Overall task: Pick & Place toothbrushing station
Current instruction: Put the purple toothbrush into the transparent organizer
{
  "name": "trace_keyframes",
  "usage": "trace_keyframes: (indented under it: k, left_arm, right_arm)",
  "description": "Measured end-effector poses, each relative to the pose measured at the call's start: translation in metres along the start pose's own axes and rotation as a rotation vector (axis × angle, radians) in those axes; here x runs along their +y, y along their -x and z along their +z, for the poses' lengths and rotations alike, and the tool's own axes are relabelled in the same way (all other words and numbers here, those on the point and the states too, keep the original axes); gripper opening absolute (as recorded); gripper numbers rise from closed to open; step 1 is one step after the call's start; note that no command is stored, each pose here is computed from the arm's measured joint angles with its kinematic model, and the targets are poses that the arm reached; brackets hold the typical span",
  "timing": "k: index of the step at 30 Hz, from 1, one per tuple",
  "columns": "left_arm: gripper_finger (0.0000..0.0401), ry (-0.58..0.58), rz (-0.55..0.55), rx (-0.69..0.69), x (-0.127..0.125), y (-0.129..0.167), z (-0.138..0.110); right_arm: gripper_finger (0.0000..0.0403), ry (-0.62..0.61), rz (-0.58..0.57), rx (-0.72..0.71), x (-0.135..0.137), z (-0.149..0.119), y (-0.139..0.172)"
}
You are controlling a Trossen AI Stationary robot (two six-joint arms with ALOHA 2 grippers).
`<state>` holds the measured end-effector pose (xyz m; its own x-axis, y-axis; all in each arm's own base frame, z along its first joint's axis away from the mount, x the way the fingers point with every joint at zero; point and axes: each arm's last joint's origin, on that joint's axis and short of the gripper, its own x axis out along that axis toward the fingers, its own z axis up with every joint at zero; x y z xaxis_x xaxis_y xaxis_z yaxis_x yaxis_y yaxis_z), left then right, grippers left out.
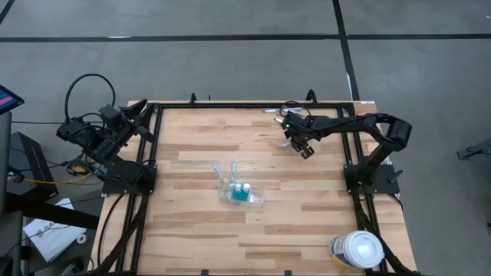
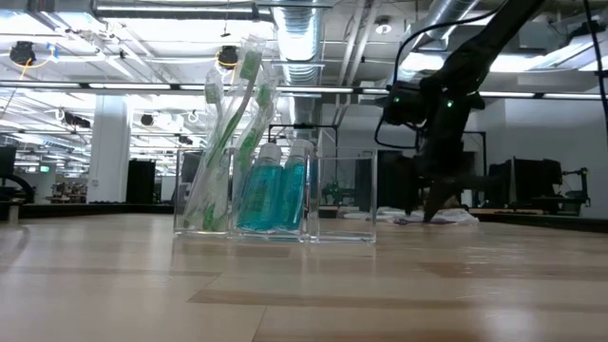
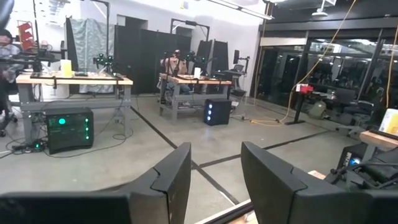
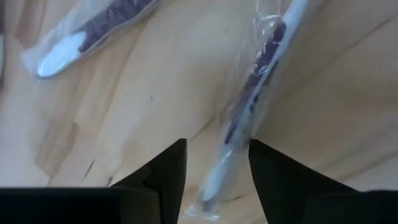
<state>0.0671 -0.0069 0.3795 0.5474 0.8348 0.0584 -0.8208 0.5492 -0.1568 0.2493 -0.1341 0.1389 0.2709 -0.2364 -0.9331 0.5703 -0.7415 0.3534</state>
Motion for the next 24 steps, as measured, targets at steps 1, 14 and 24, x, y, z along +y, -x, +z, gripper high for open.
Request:
trace_keyframes:
  k: [1, 14, 24]
  left_arm:
    - [0.0136, 0.001, 0.001, 0.001, 0.0, 0.0, 0.0]
    - [0.0136, 0.037, 0.013, 0.015, 0.001, 0.0, 0.0]
    - [0.0136, 0.067, 0.013, 0.014, 0.001, 0.0, 0.0]
  right_arm:
    - [0.0161, 0.001, 0.001, 0.002, 0.0, -0.001, -0.001]
    - [0.0005, 0.141, 0.047, 0.022, 0.004, -0.003, 0.0]
    - [0.0, 0.293, 0.282, 0.225, 0.01, -0.052, 0.01]
